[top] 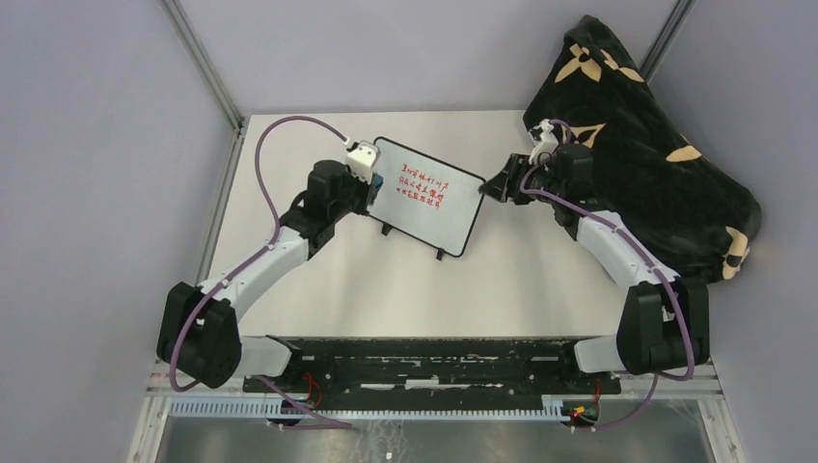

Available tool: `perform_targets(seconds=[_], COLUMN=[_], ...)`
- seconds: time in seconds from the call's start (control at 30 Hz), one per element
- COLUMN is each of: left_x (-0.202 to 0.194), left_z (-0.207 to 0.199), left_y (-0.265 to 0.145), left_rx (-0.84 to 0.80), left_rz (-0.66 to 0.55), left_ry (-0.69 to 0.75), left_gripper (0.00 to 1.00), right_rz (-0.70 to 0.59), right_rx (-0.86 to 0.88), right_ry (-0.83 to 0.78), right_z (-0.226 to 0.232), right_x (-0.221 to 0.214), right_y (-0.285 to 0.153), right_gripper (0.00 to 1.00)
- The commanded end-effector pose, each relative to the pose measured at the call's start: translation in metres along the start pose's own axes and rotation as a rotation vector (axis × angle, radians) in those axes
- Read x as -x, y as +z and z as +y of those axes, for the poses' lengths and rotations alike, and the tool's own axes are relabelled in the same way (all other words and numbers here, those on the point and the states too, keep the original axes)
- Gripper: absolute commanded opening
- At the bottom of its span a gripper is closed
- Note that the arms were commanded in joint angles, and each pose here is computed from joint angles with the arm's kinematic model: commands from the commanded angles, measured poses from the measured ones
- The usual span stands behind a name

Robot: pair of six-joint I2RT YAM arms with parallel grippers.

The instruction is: Erase the whiteboard

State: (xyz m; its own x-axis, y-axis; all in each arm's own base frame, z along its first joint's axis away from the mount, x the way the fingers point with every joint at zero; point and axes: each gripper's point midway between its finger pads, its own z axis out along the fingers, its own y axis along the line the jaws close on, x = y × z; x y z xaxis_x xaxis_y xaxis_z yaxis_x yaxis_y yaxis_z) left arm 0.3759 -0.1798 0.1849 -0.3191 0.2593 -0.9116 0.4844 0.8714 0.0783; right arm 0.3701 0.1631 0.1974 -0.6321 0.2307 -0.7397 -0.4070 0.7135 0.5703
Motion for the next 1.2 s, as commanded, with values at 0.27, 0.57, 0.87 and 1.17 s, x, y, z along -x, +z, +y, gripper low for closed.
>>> perform_targets(seconds=[0.27, 0.57, 0.87, 1.17], left_x=[0.057, 0.069, 0.07, 0.066], left_z=[0.008, 0.0, -0.009, -0.021], left_y=[0.019, 0.028, 0.048, 0.063], left_rx=[0.034, -0.005, -0.049, -0.095], left_rz=[-0.135, -0.176, -0.166, -0.168], left_ry=[-0.078, -0.155, -0.182, -0.198], left_gripper=[0.03, 0.03, 0.03, 0.03], right_rz=[-0.033, 0.017, 0.047, 0.052], right_rx=[0.049, 0.058, 0.086, 0.127], right_ry=[-0.131, -0.138, -0.137, -0.149], right_z=[0.017, 0.011, 0.007, 0.012], right_x=[0.03, 0.017, 0.012, 0.013], right_y=[0.01, 0.015, 0.025, 0.028], right_gripper=[0.62, 0.6, 0.58, 0.56])
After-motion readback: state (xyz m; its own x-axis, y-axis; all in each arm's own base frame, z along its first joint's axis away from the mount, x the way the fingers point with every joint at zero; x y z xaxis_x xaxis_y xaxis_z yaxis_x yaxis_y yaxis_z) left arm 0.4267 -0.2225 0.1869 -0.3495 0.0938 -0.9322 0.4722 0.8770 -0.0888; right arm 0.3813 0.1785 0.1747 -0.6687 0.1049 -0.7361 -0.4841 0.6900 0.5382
